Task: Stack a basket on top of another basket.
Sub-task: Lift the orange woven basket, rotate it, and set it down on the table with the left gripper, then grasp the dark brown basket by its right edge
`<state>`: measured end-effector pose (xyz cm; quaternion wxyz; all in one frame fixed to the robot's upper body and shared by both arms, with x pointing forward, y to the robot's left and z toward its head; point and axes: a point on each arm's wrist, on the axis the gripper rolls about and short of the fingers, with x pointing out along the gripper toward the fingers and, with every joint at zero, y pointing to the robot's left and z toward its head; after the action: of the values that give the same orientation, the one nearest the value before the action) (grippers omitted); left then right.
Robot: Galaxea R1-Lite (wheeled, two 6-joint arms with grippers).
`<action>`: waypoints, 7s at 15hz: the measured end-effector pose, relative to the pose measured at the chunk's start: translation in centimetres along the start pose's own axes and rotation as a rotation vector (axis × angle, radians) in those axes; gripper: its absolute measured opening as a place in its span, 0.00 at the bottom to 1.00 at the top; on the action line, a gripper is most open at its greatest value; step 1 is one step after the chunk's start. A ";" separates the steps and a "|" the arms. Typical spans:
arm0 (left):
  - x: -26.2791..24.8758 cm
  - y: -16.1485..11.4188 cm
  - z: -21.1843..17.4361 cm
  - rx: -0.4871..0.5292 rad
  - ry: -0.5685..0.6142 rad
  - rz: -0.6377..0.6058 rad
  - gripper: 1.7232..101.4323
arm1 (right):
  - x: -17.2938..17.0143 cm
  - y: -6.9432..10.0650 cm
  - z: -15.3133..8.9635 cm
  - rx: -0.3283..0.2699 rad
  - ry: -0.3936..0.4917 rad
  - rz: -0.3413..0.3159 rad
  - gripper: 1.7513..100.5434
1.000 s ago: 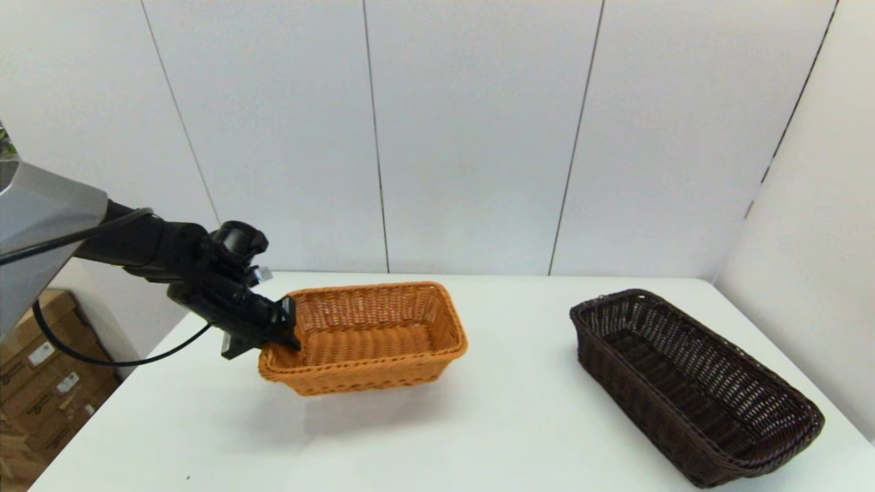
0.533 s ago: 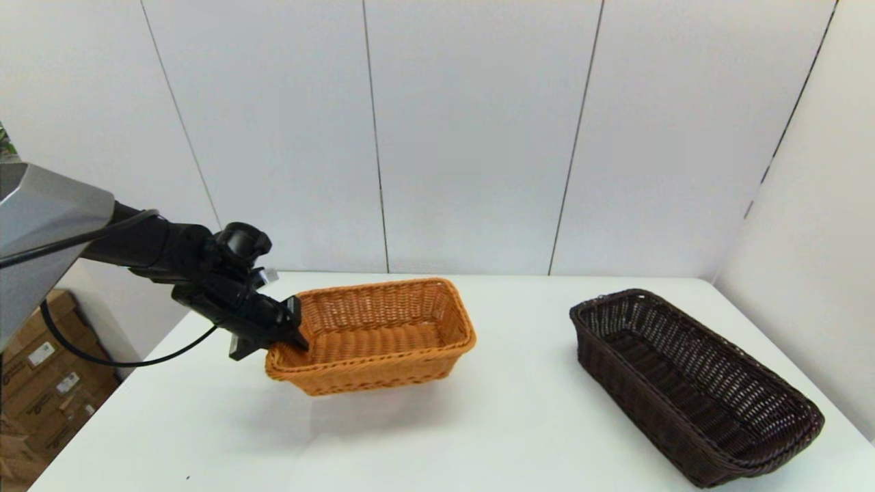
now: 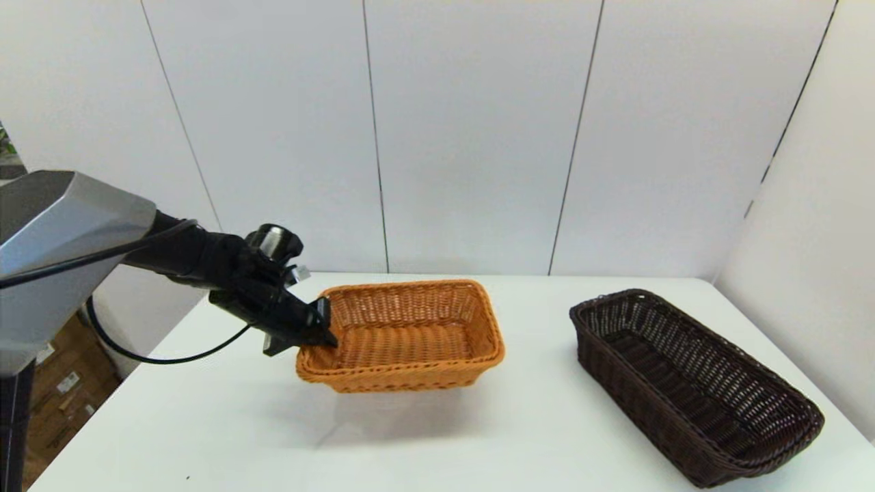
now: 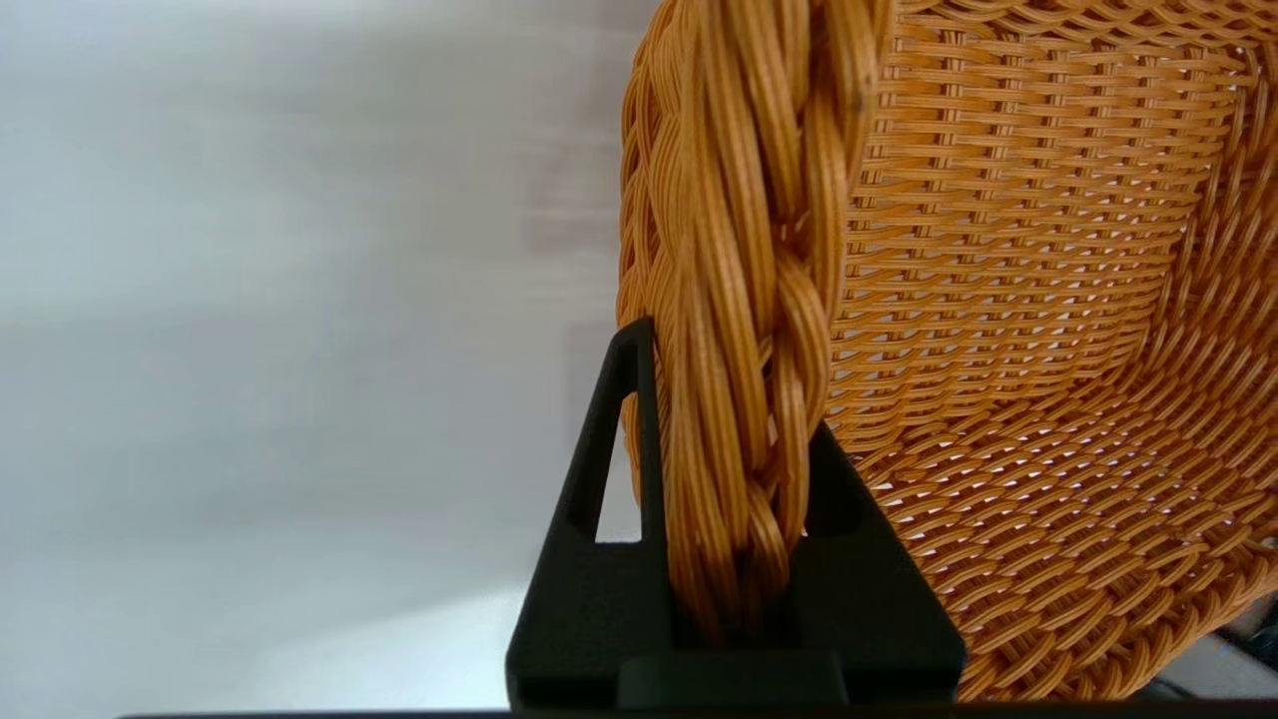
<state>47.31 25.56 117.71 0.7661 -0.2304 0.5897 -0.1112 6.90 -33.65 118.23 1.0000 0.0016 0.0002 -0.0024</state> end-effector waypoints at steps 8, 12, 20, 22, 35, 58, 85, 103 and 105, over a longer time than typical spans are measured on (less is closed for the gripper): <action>2.7 -2.5 -1.0 0.076 0.011 -0.021 0.14 | 0.0 0.0 0.0 0.000 0.000 0.000 0.97; 3.2 -2.5 -0.9 0.063 0.006 -0.022 0.14 | 0.0 0.0 0.0 0.000 0.000 0.000 0.97; 4.1 -3.0 -1.4 0.077 -0.001 0.035 0.14 | 0.0 0.0 0.0 0.000 0.000 0.000 0.97; 4.2 -2.9 -1.4 0.076 -0.001 0.036 0.14 | 0.0 0.0 0.0 0.000 0.000 0.000 0.97; 4.5 -3.3 -1.6 0.089 0.005 0.038 0.14 | 0.0 0.0 0.0 0.000 0.000 0.000 0.97; 6.0 -4.0 -1.5 0.075 -0.040 0.129 0.14 | 0.0 0.0 0.0 0.000 0.000 0.000 0.97; 5.9 -4.0 -1.9 0.119 -0.030 0.132 0.76 | 0.0 0.0 0.0 0.000 0.000 0.000 0.97; -9.8 -7.2 -7.5 0.301 -0.259 0.003 0.94 | 0.0 0.0 0.0 0.000 0.000 0.000 0.97; -13.1 -6.3 -10.8 0.381 -0.293 -0.004 0.95 | 0.0 0.0 0.0 -0.001 0.000 0.000 0.97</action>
<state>33.99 23.49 129.83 0.8730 -0.0965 0.4399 -0.1874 6.90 -33.65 118.23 1.0000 0.0012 0.0002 -0.0024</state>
